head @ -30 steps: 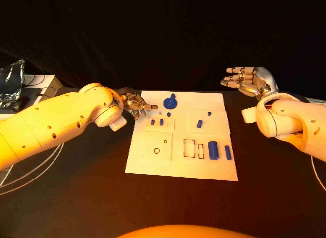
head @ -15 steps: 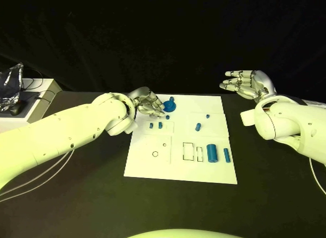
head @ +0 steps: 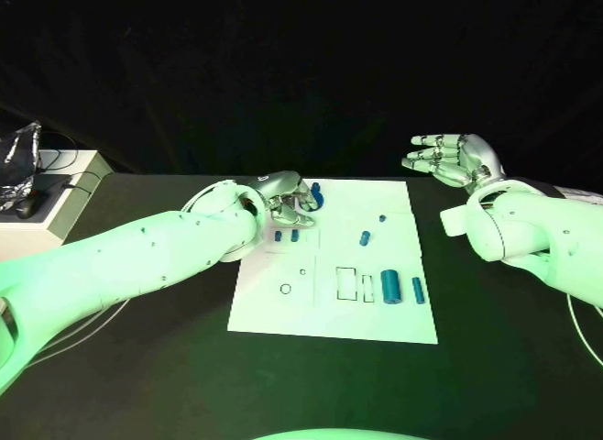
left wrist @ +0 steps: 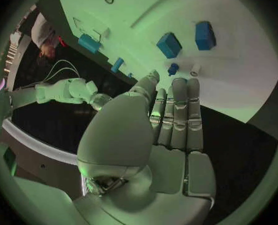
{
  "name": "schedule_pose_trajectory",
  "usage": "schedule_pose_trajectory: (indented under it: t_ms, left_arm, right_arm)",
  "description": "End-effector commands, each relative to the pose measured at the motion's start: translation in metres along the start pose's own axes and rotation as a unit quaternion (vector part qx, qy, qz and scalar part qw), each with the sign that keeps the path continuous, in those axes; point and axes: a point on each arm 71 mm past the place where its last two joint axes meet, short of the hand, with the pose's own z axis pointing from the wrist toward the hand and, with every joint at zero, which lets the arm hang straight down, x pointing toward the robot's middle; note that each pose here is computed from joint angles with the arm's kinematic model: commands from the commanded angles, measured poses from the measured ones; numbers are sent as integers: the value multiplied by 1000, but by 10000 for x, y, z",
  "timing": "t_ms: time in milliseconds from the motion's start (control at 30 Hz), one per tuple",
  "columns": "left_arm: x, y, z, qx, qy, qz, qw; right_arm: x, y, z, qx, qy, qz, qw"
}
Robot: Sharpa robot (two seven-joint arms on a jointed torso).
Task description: Assemble the parts on the task board
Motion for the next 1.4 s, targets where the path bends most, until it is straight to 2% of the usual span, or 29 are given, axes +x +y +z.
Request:
schedule_pose_trajectory:
  t_ms: [33,467,1000,1400]
  left_arm:
    - [17,-40,29,16,-9,49,999]
    - [95,-52,82,7,13,65,998]
    - [139,-2,123,-12,35,70,997]
    - [174,1,150,-17,44,66,997]
  right_arm:
    - [23,17,-1,-9,8,-1,1000]
    - [31,21,-1,-9,9,-1,1000]
    - [41,29,-6,-10,11,0,1000]
    - [50,34,-8,-11,12,1,1000]
